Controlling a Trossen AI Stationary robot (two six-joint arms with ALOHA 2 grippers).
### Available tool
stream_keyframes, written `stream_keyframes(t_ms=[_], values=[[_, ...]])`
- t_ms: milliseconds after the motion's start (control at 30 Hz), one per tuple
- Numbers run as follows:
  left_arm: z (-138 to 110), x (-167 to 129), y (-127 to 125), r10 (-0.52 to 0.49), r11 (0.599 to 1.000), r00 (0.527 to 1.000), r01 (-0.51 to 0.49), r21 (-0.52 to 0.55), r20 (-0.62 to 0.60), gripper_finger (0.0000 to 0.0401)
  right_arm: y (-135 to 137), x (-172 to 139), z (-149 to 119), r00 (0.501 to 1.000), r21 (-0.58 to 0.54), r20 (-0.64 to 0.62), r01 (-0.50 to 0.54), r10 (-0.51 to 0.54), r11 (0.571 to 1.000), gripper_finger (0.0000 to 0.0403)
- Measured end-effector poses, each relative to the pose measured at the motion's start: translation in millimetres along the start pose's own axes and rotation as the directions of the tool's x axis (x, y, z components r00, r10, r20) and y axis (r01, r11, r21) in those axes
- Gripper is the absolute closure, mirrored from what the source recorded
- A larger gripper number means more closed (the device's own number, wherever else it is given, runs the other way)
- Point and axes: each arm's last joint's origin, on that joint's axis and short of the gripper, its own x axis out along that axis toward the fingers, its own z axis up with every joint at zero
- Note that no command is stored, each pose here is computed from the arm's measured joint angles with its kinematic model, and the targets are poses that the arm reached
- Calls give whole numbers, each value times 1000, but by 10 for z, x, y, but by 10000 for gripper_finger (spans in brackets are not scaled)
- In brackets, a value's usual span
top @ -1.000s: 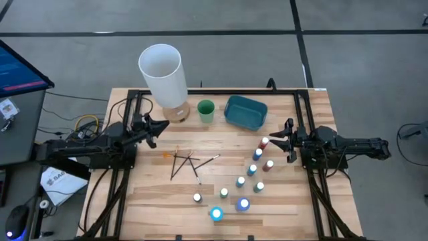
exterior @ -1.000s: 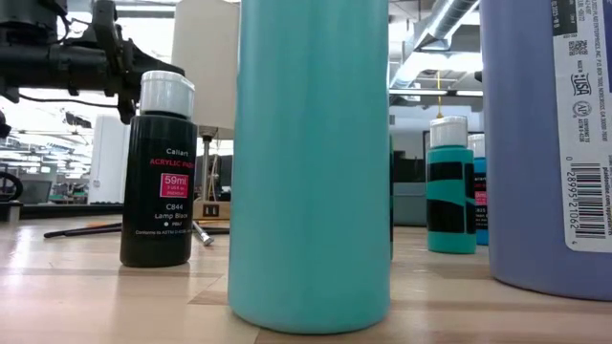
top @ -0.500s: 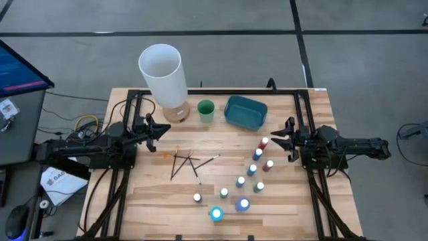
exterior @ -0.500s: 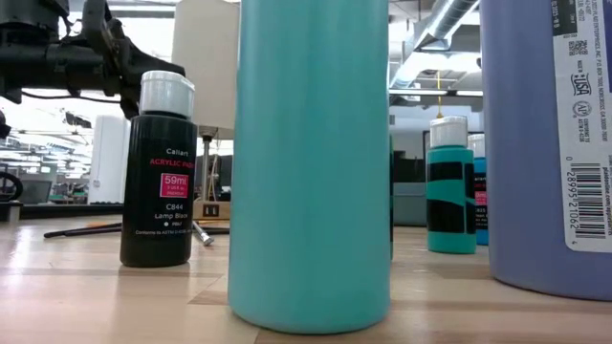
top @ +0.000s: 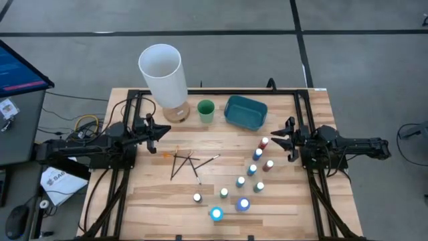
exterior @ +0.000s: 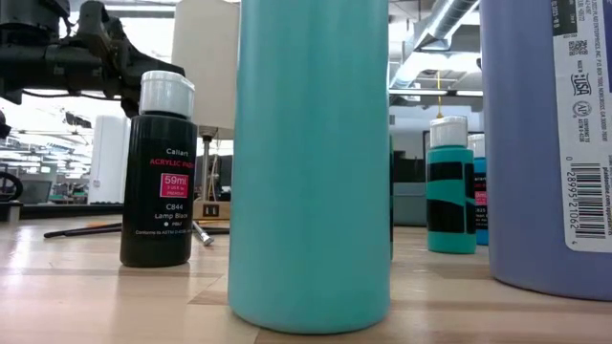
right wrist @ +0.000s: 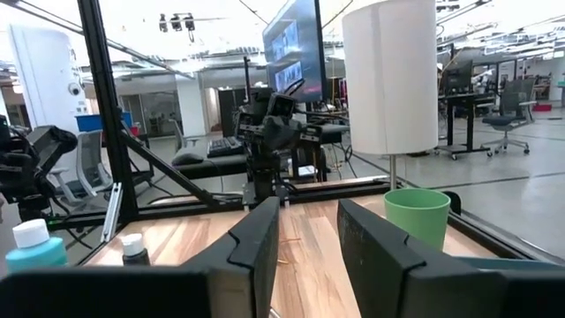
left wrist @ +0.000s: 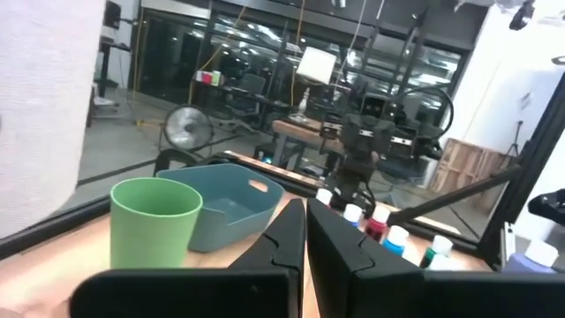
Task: Pick & Place Paint Supplies
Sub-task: Put the top red paint bottle into the blue bin
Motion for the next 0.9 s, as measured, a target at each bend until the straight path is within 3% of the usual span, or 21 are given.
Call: stream_keyframes(t_ms=[133,333,600,767,900], values=[[0,0,2,7,1000,1000,-7,30,1,399,-52,-5,-9,984,75,-6,176,-176,981,290],[1,0,8,27,999,1000,-27,45,6,399,-88,-6,-8,949,34,-76,310,-307,950,290],[1,0,9,30,998,1000,-30,58,6,399,-69,146,404,870,-78,-240,424,-430,902,290],[1,0,10,31,997,999,-31,65,6,399,-52,361,618,779,-170,-350,494,-521,853,290],[1,0,11,34,997,999,-35,64,7,399,-47,516,740,671,-230,-470,534,-573,814,289]])
